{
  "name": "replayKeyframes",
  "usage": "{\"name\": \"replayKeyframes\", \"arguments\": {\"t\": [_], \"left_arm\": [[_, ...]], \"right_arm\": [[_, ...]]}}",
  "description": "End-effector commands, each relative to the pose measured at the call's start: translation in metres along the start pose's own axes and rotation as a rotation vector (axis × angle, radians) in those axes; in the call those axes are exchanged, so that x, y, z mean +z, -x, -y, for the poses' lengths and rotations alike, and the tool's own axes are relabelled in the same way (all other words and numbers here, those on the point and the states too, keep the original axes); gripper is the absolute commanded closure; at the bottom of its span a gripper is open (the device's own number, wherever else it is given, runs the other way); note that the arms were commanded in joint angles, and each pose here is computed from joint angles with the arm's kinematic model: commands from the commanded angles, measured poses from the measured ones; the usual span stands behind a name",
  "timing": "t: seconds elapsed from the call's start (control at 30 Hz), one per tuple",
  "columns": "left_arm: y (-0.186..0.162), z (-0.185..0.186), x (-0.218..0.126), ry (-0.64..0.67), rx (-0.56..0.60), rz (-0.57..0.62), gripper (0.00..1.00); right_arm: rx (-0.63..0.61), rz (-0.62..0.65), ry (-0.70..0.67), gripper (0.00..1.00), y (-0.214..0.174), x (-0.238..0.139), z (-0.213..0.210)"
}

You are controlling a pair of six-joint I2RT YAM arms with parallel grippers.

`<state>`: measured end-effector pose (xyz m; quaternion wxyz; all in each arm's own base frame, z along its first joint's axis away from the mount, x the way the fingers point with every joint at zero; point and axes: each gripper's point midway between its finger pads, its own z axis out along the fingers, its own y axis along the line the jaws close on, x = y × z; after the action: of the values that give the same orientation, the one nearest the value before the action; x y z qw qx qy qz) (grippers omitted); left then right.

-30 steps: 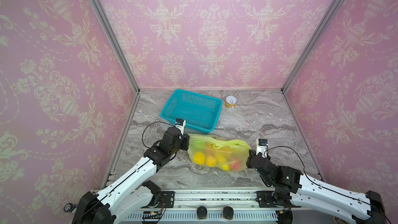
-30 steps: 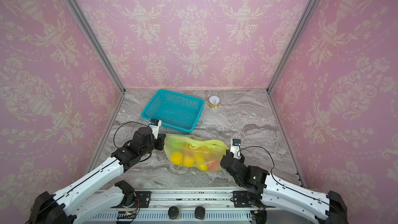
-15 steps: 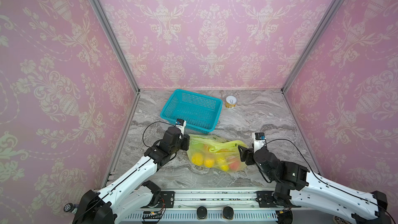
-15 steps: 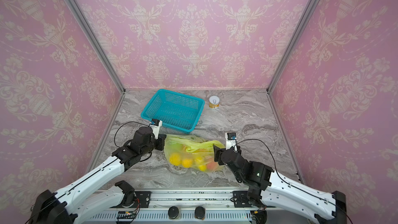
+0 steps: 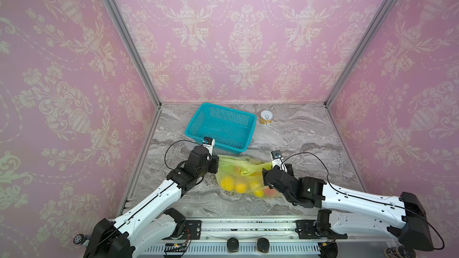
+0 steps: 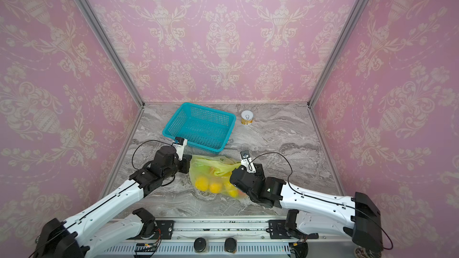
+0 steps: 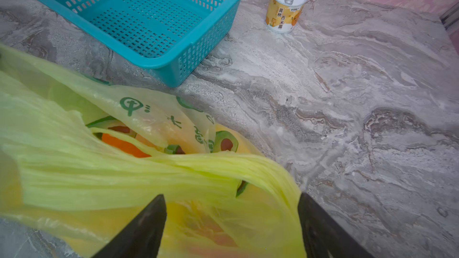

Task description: Untie the knot of the plastic bag and take out the fruit

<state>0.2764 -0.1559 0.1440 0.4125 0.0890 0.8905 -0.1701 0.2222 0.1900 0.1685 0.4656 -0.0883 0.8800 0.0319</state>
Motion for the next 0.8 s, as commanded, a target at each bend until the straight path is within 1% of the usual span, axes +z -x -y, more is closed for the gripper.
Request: {"name": "replayKeyframes", "arguments": {"t": [0.0,0.1,0.27,0.4,0.57,0.6,0.67,0.7,0.73,0.77], "left_arm": [[0.005,0.002,-0.005,-0.019,0.003,0.012,1.0],[0.005,0.002,-0.007,-0.021,0.003,0.017,1.0],[0.005,0.002,-0.008,-0.021,0.003,0.015,1.0],[0.005,0.002,-0.007,-0.02,0.003,0.016,1.0],[0.005,0.003,-0.007,-0.023,0.004,0.015,1.0],[0.005,0.003,-0.008,-0.023,0.004,0.016,1.0],[0.005,0.003,-0.008,-0.023,0.003,0.018,0.97],[0.005,0.003,-0.009,-0.023,0.004,0.017,0.92],[0.005,0.003,-0.01,-0.022,0.003,0.016,0.85],[0.005,0.003,-0.012,-0.022,0.006,0.012,0.77]], "right_arm": [[0.077,0.041,-0.042,0.18,0.01,-0.004,0.025],[0.119,0.007,-0.029,0.2,0.001,0.005,0.036],[0.126,-0.032,-0.007,0.2,-0.005,0.017,0.034],[0.13,-0.082,0.013,0.29,-0.012,0.03,0.026],[0.13,-0.103,0.026,0.39,-0.015,0.039,0.019],[0.127,-0.106,0.024,0.43,-0.016,0.04,0.019],[0.13,-0.11,0.017,0.56,-0.018,0.042,0.02],[0.132,-0.112,0.01,0.69,-0.017,0.042,0.022],[0.137,-0.116,0.003,0.81,-0.017,0.042,0.024],[0.139,-0.114,0.008,0.89,-0.016,0.041,0.024]]}}
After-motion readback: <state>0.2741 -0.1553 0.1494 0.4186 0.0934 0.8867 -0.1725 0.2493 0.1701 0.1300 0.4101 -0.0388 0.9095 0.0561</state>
